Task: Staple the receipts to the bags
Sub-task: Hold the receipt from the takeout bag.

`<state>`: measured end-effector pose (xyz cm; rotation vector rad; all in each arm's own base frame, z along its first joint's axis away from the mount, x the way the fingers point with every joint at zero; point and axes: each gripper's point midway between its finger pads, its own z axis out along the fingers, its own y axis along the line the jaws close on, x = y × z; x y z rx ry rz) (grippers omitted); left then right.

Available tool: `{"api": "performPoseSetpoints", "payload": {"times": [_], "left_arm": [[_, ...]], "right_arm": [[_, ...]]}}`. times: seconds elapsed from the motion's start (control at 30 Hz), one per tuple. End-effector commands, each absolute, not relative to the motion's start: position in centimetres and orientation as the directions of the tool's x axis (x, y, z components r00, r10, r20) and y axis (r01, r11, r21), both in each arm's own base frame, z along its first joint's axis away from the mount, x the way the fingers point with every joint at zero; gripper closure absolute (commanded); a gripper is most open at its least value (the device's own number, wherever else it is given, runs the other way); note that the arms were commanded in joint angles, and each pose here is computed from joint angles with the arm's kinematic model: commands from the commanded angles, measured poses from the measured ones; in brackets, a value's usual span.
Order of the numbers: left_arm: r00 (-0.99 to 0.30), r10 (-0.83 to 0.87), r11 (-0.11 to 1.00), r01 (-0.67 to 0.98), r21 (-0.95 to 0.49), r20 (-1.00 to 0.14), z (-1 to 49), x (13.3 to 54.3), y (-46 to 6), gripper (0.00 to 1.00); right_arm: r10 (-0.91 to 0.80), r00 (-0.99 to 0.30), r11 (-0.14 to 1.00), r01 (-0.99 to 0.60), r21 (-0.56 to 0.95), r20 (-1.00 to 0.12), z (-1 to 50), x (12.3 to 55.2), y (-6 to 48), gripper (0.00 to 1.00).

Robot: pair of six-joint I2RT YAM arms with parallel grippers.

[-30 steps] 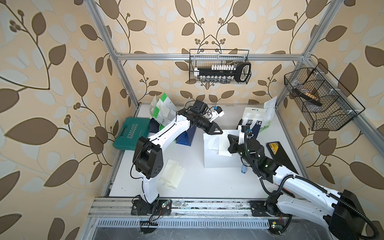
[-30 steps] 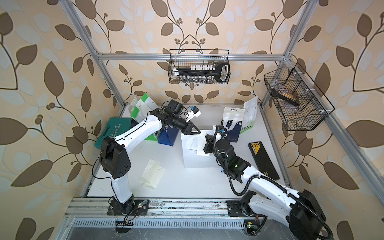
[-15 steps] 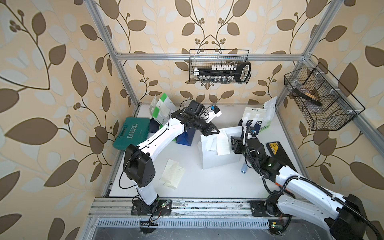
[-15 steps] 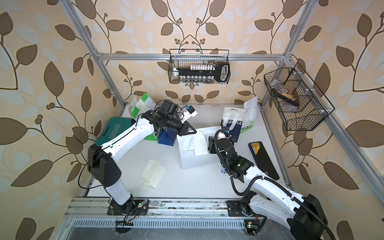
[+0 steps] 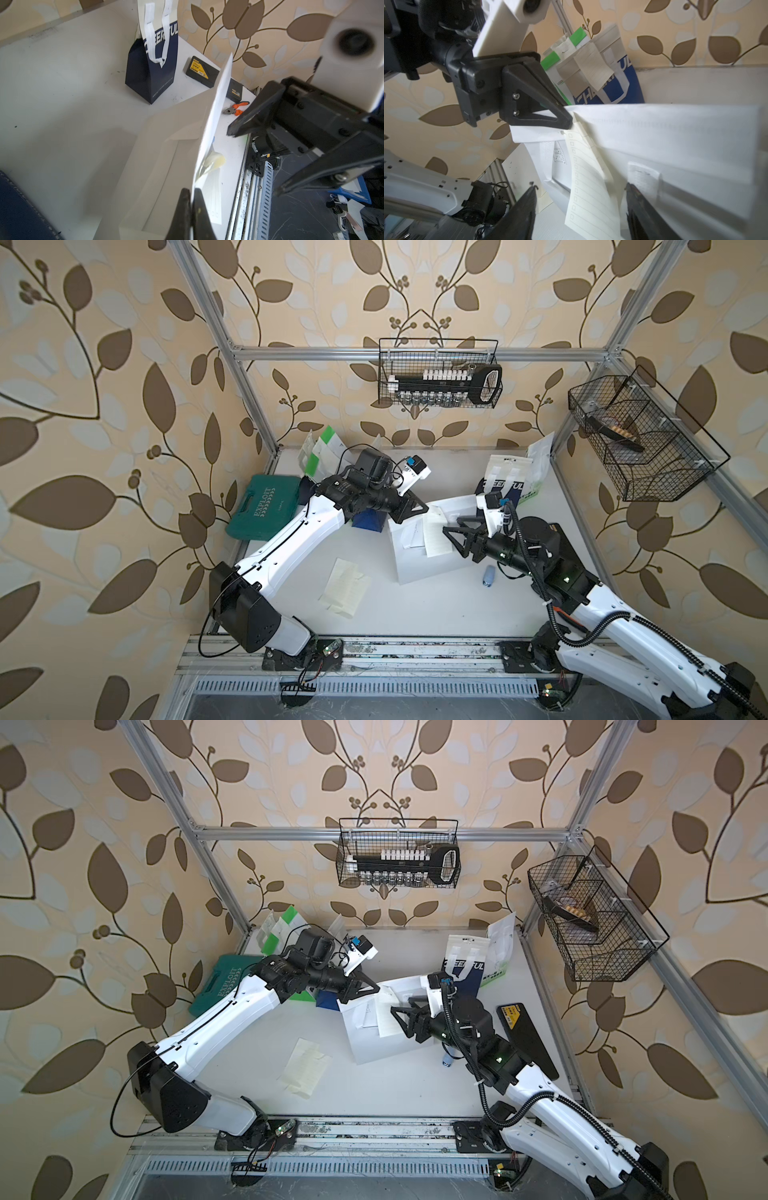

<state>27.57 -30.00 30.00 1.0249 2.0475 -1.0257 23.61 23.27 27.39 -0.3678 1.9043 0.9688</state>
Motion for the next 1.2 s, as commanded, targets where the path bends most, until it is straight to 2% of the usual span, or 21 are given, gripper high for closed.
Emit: {"api": "performPoseSetpoints", "payload": {"times": [0.0,0.13,0.3,0.47,0.6,0.63,0.7,0.77,0.83,0.97,1.1,1.17], "left_arm": [[-0.434,0.314,0.31,0.887,-0.341,-0.844,33.2,25.8,-30.4,1.0],[-0.423,0.302,0.274,0.897,-0.348,-0.854,34.1,25.0,-30.5,1.0],[-0.448,0.324,0.287,0.886,-0.365,-0.833,33.3,25.3,-30.5,1.0],[-0.453,0.336,0.28,0.885,-0.371,-0.826,33.0,25.0,-30.7,1.0],[-0.451,0.354,0.284,0.887,-0.365,-0.82,32.8,24.7,-30.8,1.0],[-0.448,0.354,0.281,0.888,-0.364,-0.821,32.8,24.6,-30.8,1.0],[-0.446,0.352,0.279,0.889,-0.363,-0.823,32.9,24.4,-30.7,1.0],[-0.447,0.347,0.273,0.889,-0.368,-0.824,33.1,24.3,-30.8,1.0],[-0.449,0.344,0.265,0.889,-0.374,-0.825,33.2,24.0,-30.9,1.0],[-0.464,0.34,0.322,0.875,-0.362,-0.818,32.9,24.9,-30.7,1.0],[-0.503,0.343,0.44,0.832,-0.337,-0.793,31.8,26.8,-30.0,1.0],[-0.511,0.335,0.454,0.824,-0.34,-0.791,31.8,27.0,-29.9,1.0]], "right_arm": [[0.102,-0.549,0.529,-0.677,0.512,-0.83,28.1,22.0,25.1,0.31],[0.106,-0.559,0.52,-0.674,0.525,-0.822,27.7,22.2,25.4,0.31],[0.126,-0.51,0.374,-0.77,0.517,-0.851,30.9,20.9,27.0,0.41],[0.146,-0.45,0.37,-0.801,0.471,-0.881,32.9,21.0,26.9,0.51],[0.184,-0.422,0.47,-0.756,0.456,-0.888,33.3,22.7,25.9,0.62],[0.196,-0.421,0.527,-0.716,0.457,-0.886,33.1,23.7,25.2,0.67],[0.201,-0.427,0.706,-0.561,0.433,-0.882,31.6,26.3,22.7,0.85],[0.199,-0.41,0.8,-0.457,0.389,-0.89,30.7,27.6,20.7,0.9],[0.184,-0.41,0.852,-0.387,0.353,-0.893,29.9,28.3,19.5,0.88],[0.157,-0.411,0.933,-0.235,0.271,-0.898,28.4,29.1,16.8,0.62],[0.174,-0.279,0.902,-0.339,0.267,-0.944,31.4,27.4,16.9,0.47],[0.141,-0.278,0.893,-0.379,0.243,-0.95,32.1,26.9,17.3,0.45]]}}
